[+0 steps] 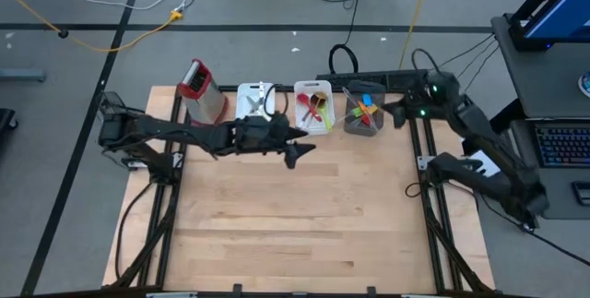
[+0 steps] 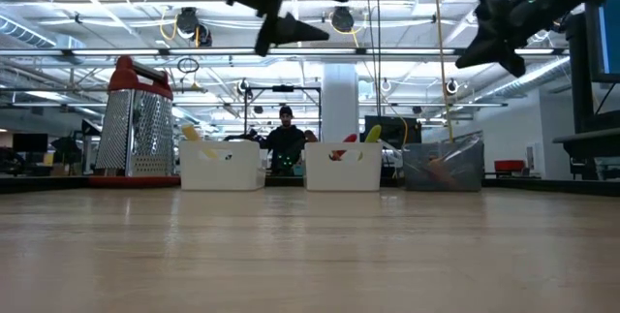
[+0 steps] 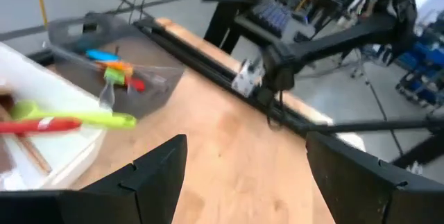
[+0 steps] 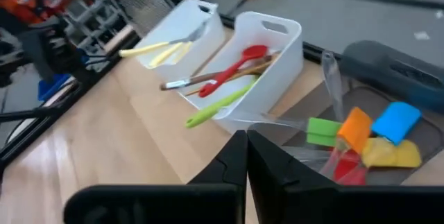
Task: Pick & Place Kitchen Items
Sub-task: Return to Home Position
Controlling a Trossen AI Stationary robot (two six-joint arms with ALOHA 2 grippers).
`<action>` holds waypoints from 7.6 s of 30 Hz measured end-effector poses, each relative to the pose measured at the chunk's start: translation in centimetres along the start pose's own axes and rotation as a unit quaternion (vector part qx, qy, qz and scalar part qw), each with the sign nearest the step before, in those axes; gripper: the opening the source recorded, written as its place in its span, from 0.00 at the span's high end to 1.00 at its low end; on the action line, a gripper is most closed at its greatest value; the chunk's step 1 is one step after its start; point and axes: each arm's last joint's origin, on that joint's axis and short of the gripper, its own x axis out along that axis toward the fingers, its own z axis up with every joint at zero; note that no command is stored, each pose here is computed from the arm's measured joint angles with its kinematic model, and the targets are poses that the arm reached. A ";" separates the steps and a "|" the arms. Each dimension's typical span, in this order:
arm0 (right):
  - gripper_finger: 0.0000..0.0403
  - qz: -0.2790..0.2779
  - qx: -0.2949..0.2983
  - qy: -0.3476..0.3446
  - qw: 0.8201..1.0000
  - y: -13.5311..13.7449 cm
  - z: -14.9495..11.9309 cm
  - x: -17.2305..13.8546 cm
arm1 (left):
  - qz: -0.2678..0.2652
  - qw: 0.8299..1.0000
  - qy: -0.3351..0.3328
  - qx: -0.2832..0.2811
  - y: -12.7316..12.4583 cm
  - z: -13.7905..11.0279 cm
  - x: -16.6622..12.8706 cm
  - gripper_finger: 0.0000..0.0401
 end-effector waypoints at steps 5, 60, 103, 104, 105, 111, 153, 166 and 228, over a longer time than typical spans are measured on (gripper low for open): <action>1.00 0.028 -0.036 -0.028 0.999 0.5 -2.7 -0.6 | 0.012 1.000 0.008 0.008 0.2 -1.1 -1.3 0.25; 1.00 0.088 -0.081 -0.115 0.986 1.5 -11.0 -2.7 | -0.115 0.989 -0.088 0.036 -0.2 -6.4 -9.1 0.26; 1.00 0.065 -0.056 -0.150 0.985 1.3 -10.8 -2.4 | -0.097 0.980 -0.109 0.136 6.0 -9.9 -20.4 0.26; 1.00 0.065 -0.054 -0.150 0.985 1.3 -10.8 -2.4 | -0.099 0.979 -0.109 0.140 5.9 -9.9 -20.6 0.25; 1.00 0.063 -0.053 -0.151 0.985 1.3 -10.8 -2.4 | -0.103 0.978 -0.111 0.145 5.9 -9.9 -20.7 0.26; 1.00 0.048 -0.059 -0.182 0.980 1.3 -10.4 -2.6 | -0.093 0.977 -0.111 0.155 5.7 -10.1 -20.7 0.26; 1.00 -0.030 -0.157 -0.207 0.965 -0.9 -13.1 1.8 | -0.023 0.987 -0.098 0.124 7.9 -14.3 -19.6 0.26; 1.00 0.028 -0.089 -0.213 0.973 -0.7 -13.1 2.0 | -0.024 0.987 -0.100 0.123 7.9 -14.3 -19.6 0.26; 0.99 0.031 -0.089 -0.219 0.971 -0.7 -13.0 1.9 | -0.024 0.987 -0.100 0.123 7.9 -14.3 -19.6 0.26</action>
